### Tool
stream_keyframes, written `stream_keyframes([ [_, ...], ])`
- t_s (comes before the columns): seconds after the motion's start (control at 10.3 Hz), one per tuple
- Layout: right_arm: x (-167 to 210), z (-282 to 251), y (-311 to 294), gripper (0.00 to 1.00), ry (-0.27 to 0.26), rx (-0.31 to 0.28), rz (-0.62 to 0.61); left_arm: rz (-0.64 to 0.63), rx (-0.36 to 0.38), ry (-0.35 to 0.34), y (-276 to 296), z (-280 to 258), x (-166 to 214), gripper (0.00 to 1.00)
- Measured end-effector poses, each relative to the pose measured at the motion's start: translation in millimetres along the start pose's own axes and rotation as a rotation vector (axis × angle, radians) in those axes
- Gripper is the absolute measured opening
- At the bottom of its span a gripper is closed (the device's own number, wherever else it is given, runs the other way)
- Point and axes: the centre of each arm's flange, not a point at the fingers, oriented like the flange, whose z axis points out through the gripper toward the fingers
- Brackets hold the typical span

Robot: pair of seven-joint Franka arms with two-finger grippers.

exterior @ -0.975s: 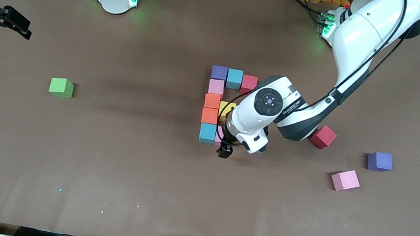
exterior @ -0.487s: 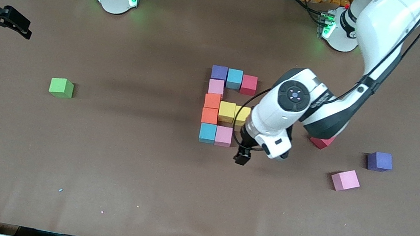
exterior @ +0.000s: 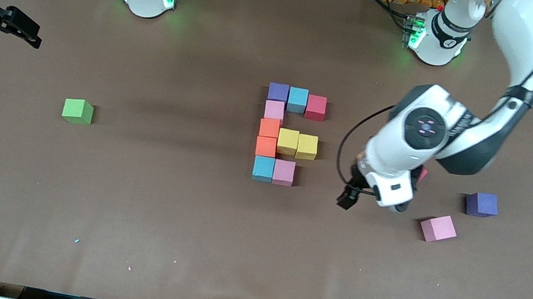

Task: Arrange 11 blocks into digit 3
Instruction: 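Open the left gripper and move it to the red cube, then grasp the red cube with the left gripper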

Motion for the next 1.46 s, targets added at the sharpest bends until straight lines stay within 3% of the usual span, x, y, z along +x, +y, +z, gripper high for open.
stream_keyframes([
  [0.29,0,0,-2,1.00,0.000,0.000,-0.003,0.193,0.137,-0.038,-43,-1,86,1.00],
  [0.78,0,0,-2,1.00,-0.002,-0.001,-0.004,0.315,0.257,-0.035,-92,72,109,1.00],
  [0.97,0,1,-2,1.00,-0.003,-0.001,-0.004,0.277,0.248,-0.062,-116,101,137,1.00],
  [1.17,0,1,-2,1.00,-0.003,-0.001,-0.004,0.198,0.194,-0.088,-146,124,176,1.00],
  [1.46,0,1,-2,1.00,-0.003,-0.001,-0.003,0.184,0.191,-0.106,-160,137,178,1.00],
])
